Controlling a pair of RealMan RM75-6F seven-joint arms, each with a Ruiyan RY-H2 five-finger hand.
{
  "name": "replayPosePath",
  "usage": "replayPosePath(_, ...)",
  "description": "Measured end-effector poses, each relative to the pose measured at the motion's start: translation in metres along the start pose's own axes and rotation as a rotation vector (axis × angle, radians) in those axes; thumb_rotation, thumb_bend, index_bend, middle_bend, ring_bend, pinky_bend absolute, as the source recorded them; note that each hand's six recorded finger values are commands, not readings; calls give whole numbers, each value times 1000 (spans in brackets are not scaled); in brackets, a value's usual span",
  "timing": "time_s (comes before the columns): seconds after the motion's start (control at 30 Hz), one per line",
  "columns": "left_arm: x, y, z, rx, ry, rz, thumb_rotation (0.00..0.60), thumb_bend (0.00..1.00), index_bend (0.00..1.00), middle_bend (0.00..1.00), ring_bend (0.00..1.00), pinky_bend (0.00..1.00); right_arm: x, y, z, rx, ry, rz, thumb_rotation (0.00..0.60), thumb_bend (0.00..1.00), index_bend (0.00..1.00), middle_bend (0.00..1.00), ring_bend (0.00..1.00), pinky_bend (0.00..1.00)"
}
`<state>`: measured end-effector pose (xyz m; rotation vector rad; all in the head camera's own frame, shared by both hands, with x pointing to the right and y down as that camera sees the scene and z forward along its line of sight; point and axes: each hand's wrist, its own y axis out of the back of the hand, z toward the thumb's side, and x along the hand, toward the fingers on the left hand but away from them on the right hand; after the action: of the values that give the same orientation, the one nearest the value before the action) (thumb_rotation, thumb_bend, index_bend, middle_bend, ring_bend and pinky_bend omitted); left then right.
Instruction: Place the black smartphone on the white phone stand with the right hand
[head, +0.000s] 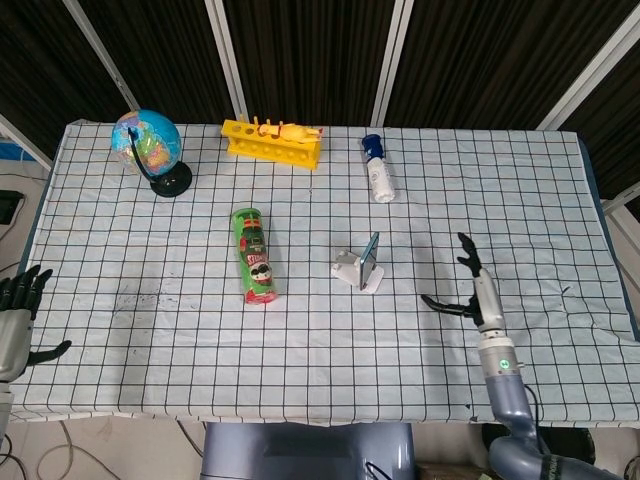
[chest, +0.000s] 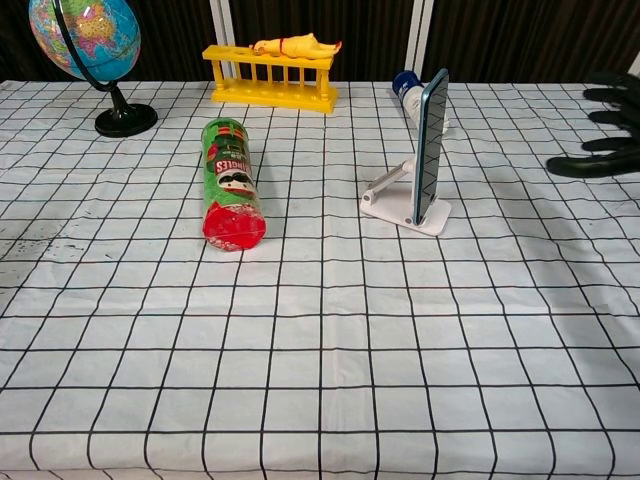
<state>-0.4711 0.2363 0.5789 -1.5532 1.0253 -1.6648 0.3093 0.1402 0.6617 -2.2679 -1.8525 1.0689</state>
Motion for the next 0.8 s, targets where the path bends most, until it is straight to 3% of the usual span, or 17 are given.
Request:
replayPosePath(0.1,-1,1,0,5,-4,7,600,0,0,0,0,0,14,27,-2,87,-16,-7,600,93,0,1,0,143)
replayPosePath(0.33,-2,1,1,21,-11,23,600,0,0,0,0,0,50,79,-13,425,-61,4,600,93,0,0,0,143)
replayPosePath(0.63,-3,2,1,34,-11,41,600,0,0,0,0,0,85,119,-17,842,-60,-67,600,77,0,0,0,143)
replayPosePath(0.8,-3,3,0,40,-10,45,600,0,0,0,0,0,96,130,-20,979,-69,-105,600,73,0,0,0,143)
